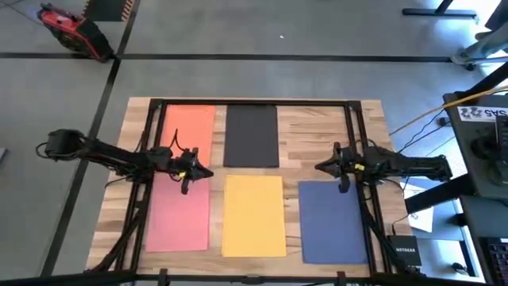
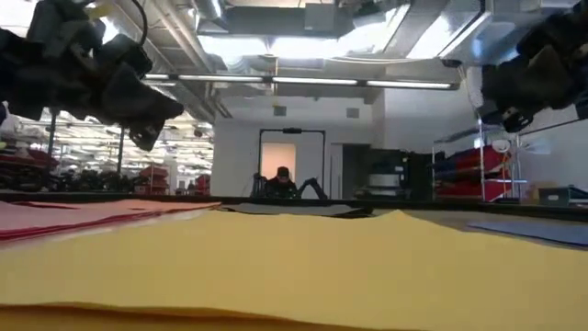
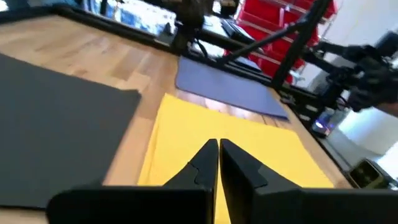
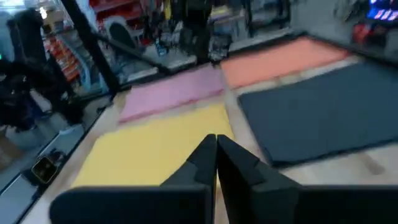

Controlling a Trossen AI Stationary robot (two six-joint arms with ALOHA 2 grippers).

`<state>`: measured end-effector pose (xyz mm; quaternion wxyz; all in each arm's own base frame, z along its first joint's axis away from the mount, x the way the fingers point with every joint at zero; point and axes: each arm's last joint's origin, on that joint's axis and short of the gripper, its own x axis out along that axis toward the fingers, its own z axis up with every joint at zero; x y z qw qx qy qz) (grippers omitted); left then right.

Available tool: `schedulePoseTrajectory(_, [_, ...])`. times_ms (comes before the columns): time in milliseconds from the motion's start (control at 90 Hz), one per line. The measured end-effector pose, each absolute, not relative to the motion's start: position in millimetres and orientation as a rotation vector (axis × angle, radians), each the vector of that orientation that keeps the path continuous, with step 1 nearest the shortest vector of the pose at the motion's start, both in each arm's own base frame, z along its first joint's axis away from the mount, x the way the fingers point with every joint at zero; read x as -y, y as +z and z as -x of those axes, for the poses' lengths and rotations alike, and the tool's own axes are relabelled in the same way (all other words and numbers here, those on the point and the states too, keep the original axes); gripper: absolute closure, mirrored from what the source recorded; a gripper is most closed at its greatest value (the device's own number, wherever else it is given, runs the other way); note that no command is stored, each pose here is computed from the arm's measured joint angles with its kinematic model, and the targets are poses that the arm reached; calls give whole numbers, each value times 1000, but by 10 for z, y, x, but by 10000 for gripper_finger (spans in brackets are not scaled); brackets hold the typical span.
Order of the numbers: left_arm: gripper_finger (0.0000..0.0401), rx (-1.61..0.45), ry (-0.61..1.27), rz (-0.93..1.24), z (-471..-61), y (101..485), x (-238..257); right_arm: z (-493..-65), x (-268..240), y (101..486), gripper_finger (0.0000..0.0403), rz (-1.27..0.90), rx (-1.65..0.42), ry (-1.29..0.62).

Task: Organize paper
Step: Return to Home Position

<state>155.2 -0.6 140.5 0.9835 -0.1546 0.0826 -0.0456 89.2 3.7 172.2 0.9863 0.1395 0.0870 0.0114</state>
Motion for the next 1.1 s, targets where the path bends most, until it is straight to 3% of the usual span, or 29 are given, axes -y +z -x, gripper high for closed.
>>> schedulePoseTrajectory(356, [401, -248, -164, 279, -1490, 1367, 49, -883, -40, 1724, 403, -261, -191, 32])
schedulePoseTrajectory(656, [401, -81, -226, 257, -1396, 1591, 109, -883, -34, 1684, 403, -275, -215, 7])
schedulePoseTrajectory(1100, [401, -99, -35, 254, -1141, 1596, 55, -882, -34, 1681, 403, -283, -219, 4])
